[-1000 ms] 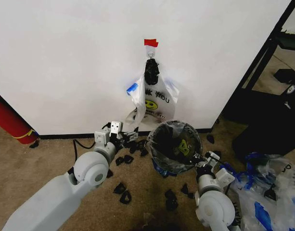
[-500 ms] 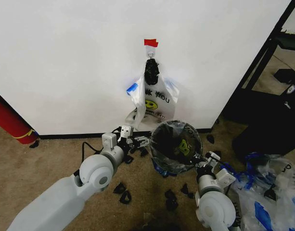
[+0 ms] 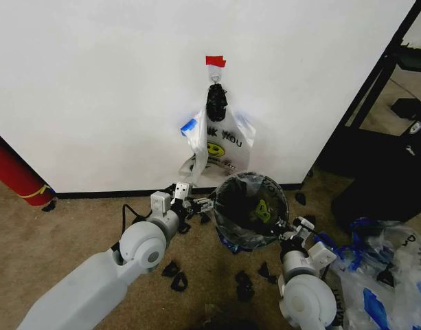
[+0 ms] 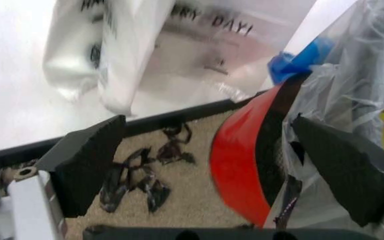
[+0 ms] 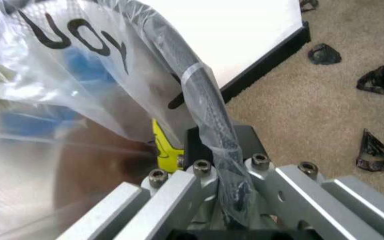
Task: Pick up the garbage bag from the wall and place it over the trash bin.
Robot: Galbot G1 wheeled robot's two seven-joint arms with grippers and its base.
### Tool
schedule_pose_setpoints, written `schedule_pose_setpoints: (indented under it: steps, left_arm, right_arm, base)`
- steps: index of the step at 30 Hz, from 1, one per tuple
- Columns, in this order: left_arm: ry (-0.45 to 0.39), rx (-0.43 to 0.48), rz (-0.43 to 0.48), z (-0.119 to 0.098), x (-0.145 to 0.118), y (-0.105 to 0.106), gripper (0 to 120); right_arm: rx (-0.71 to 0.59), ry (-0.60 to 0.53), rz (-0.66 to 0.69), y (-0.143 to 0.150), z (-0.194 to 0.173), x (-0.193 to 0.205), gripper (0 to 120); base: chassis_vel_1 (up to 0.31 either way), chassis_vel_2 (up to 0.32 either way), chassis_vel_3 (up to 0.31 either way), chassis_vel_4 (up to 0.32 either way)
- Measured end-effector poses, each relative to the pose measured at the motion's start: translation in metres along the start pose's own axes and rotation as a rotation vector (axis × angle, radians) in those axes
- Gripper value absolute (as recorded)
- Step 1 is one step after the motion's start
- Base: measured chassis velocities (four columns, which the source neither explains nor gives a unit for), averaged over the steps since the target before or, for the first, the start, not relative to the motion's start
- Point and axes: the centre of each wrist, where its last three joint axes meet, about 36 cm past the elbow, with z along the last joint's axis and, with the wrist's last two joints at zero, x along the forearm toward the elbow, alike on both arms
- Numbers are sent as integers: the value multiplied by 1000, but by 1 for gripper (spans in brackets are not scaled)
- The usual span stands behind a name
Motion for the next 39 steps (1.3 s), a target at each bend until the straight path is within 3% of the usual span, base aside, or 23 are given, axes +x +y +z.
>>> schedule_pose_setpoints:
  steps: [8, 17, 23, 28, 32, 34, 35, 39]
  left_arm:
    - [34, -10, -16, 18, -8, 2, 99]
    - [-37, 21, -62, -11, 9, 21, 100]
    - [-56, 27, -99, -14, 26, 29, 100]
    - [-160, 16, -154, -6, 44, 35, 100]
    - [-348, -99, -213, 38, 71, 40, 100]
    - [-383, -114, -230, 45, 77, 40, 100]
    - [-457, -111, -289, 60, 97, 40, 100]
    - [-519, -122, -352, 72, 111, 45, 100]
  right_arm:
    - [-9, 0, 0, -2, -4, 3, 0]
    - [-9, 4, -3, -1, -3, 2, 0]
    - [-32, 18, -10, 2, -2, 0, 0]
    - [-89, 68, -5, 5, -5, -4, 0]
    - [-147, 135, -4, 8, -9, -10, 0]
    - [-156, 149, -2, 10, -10, -11, 0]
    - [-167, 216, 23, 18, -17, -17, 0]
    - [-150, 296, 58, 25, -22, -21, 0]
  base:
    - [0, 0, 0, 0]
    - [0, 0, 0, 0]
    - [0, 0, 0, 0]
    - [0, 0, 0, 0]
    - [0, 0, 0, 0]
    - [0, 0, 0, 0]
    - [0, 0, 0, 0]
    - [0, 0, 0, 0]
